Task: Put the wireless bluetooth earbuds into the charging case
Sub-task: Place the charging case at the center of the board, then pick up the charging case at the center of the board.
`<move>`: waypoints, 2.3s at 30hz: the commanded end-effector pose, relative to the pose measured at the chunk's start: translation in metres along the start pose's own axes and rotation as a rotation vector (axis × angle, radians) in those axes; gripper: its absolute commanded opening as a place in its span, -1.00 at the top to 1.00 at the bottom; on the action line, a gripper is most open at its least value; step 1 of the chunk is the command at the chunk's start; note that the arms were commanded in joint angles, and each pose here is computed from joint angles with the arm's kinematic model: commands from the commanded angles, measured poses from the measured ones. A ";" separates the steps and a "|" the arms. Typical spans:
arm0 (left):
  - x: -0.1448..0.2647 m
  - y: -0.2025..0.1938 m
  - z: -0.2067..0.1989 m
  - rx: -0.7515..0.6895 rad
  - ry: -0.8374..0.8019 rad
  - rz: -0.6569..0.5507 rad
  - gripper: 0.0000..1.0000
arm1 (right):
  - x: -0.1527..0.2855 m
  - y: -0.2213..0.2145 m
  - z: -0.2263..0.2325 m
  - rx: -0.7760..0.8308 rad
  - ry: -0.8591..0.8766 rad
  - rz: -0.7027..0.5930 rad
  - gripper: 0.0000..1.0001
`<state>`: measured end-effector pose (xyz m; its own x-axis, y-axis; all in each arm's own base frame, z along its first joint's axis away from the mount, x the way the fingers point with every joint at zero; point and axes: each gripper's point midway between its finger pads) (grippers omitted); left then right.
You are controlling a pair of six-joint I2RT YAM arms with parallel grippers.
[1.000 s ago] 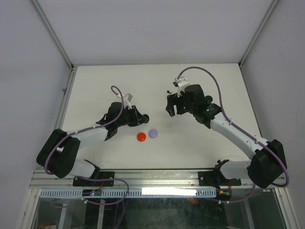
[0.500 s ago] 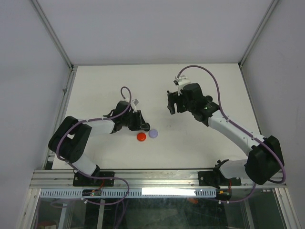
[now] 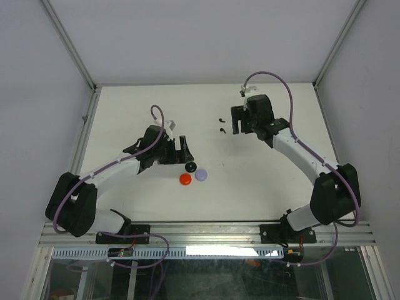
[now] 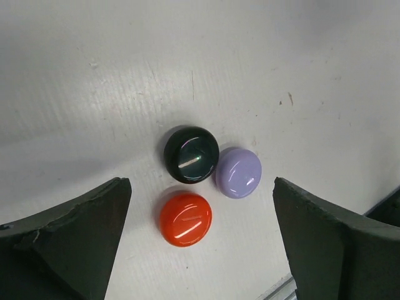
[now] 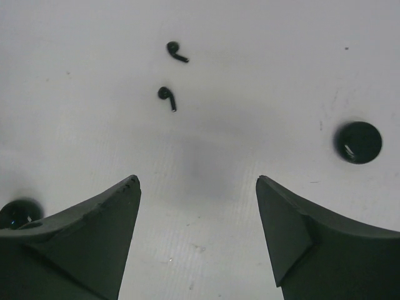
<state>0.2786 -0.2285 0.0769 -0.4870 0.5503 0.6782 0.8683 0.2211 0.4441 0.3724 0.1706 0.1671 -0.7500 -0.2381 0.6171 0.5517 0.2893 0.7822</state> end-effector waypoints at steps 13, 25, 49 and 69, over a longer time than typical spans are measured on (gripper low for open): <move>0.089 0.102 -0.017 -0.298 0.127 -0.429 -0.98 | -0.061 -0.027 -0.154 -0.252 -0.283 0.196 -0.57; 0.092 0.099 -0.005 -0.302 0.151 -0.424 -0.98 | -0.105 -0.075 -0.192 -0.379 -0.387 0.313 -0.49; 0.087 0.096 -0.019 -0.267 -0.013 -0.359 -0.98 | -0.081 -0.046 -0.115 -0.172 -0.147 0.192 0.20; 0.099 0.079 -0.085 -0.195 -0.370 -0.281 -0.70 | 0.043 0.044 0.084 0.551 0.399 -0.322 0.18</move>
<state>0.2962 -0.2113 0.1946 -0.6346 0.6673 0.3898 0.6780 0.2387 0.6952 0.3460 0.2275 0.1692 -0.6129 -0.5406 0.5763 0.2716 0.5407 0.7961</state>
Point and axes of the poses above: each gripper's point midway between its finger pads, its own x axis back along the fingers, its own z axis along the line the jaws close on, y = z × x, and after that the axes turned 8 degrees about x, right-handed
